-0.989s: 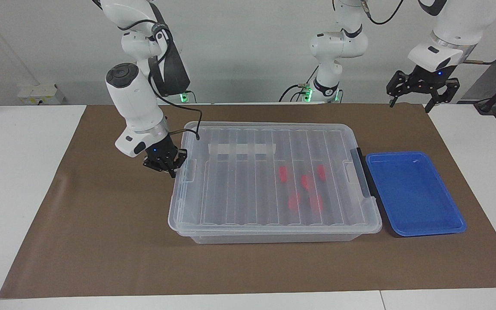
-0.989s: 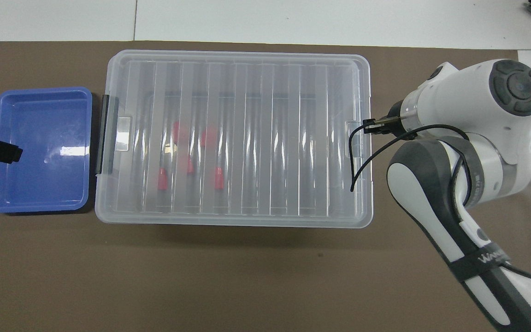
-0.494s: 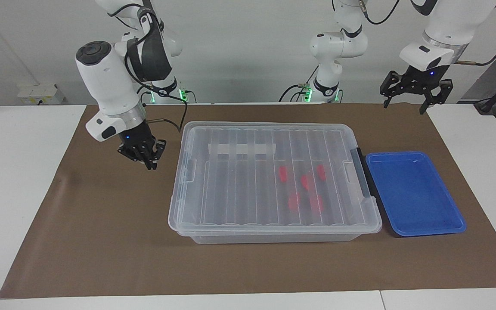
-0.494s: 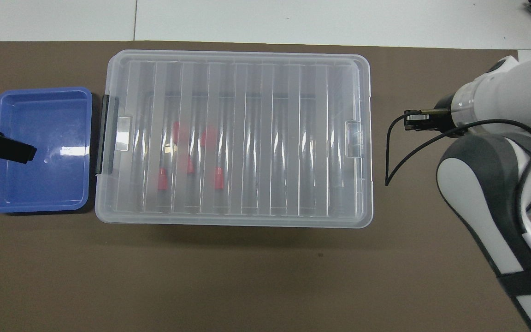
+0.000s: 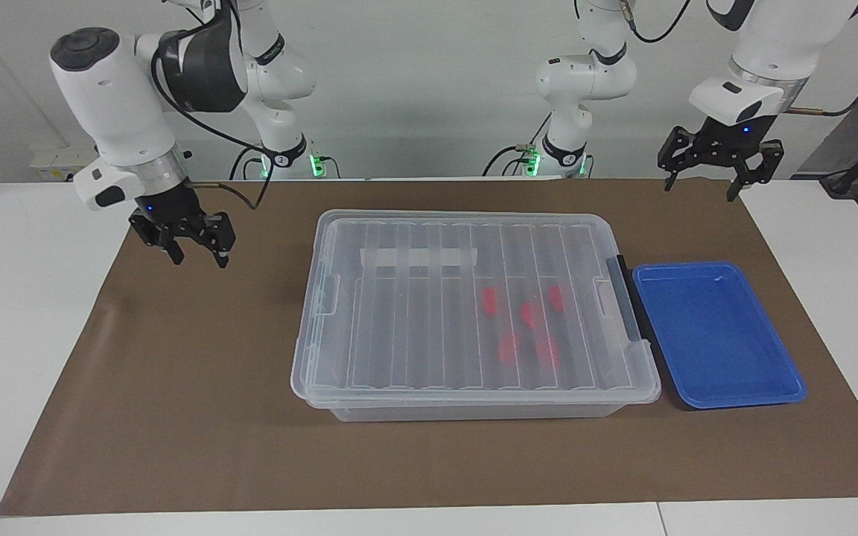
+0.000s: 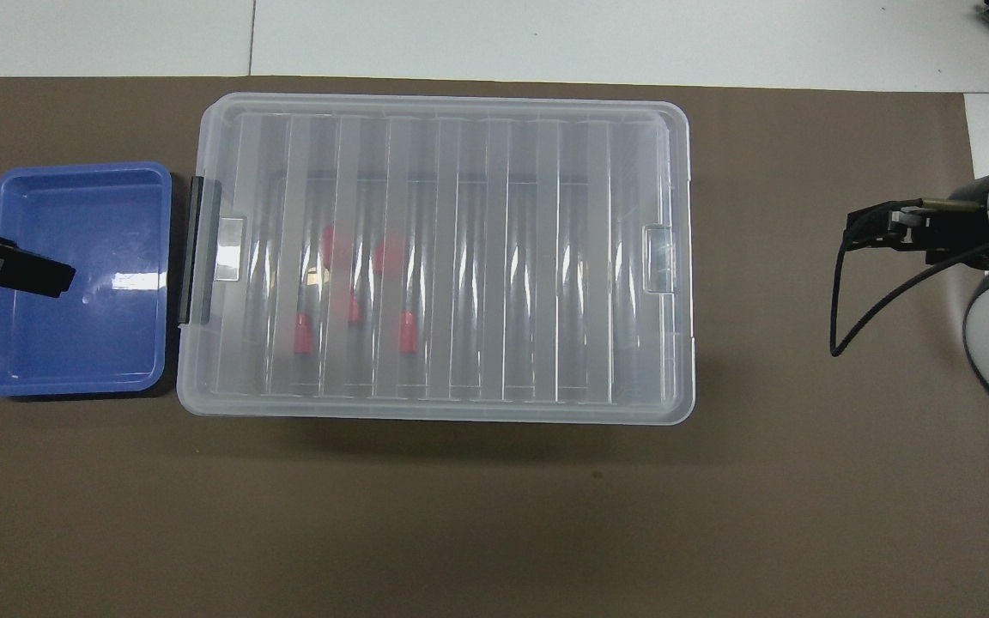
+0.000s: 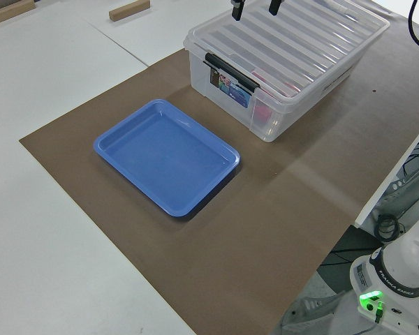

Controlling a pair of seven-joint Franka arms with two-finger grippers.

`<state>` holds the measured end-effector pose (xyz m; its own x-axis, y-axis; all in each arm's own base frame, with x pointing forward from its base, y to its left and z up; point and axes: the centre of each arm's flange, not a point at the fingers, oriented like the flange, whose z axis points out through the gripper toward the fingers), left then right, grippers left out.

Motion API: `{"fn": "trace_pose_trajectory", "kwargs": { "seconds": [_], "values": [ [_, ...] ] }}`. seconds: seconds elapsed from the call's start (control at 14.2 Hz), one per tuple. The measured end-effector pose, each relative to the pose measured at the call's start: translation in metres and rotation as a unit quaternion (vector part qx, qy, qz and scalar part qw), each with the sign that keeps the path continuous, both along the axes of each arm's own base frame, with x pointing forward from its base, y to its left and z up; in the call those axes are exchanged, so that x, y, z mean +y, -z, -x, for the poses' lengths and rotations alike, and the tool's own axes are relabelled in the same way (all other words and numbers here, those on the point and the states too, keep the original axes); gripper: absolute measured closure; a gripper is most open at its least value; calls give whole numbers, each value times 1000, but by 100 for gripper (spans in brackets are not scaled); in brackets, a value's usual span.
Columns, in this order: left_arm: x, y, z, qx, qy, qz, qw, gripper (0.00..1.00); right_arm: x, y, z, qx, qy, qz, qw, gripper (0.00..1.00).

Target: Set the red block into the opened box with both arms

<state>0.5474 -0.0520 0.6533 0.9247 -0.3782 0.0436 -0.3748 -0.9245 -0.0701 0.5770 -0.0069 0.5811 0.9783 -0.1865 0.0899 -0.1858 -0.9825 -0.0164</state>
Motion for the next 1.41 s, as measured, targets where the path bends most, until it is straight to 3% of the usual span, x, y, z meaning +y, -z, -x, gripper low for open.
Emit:
{"fn": "trace_pose_trajectory", "kwargs": {
  "seconds": [0.35,0.64,0.85,1.06,1.41],
  "values": [
    [-2,2,0,0,-20,1,1000,0,-11,-39,14,27,13,17,999,0],
    [7,1,0,-4,-29,1,1000,0,-8,-50,17,33,11,19,999,0],
    [7,-6,-4,-28,-29,4,999,0,-1,-48,21,48,5,19,999,0],
    [11,9,-13,-12,-33,5,999,0,1,-47,27,66,4,19,998,0],
    [13,17,-23,13,-36,4,999,0,4,-49,28,65,1,19,998,0]
  ]
}}
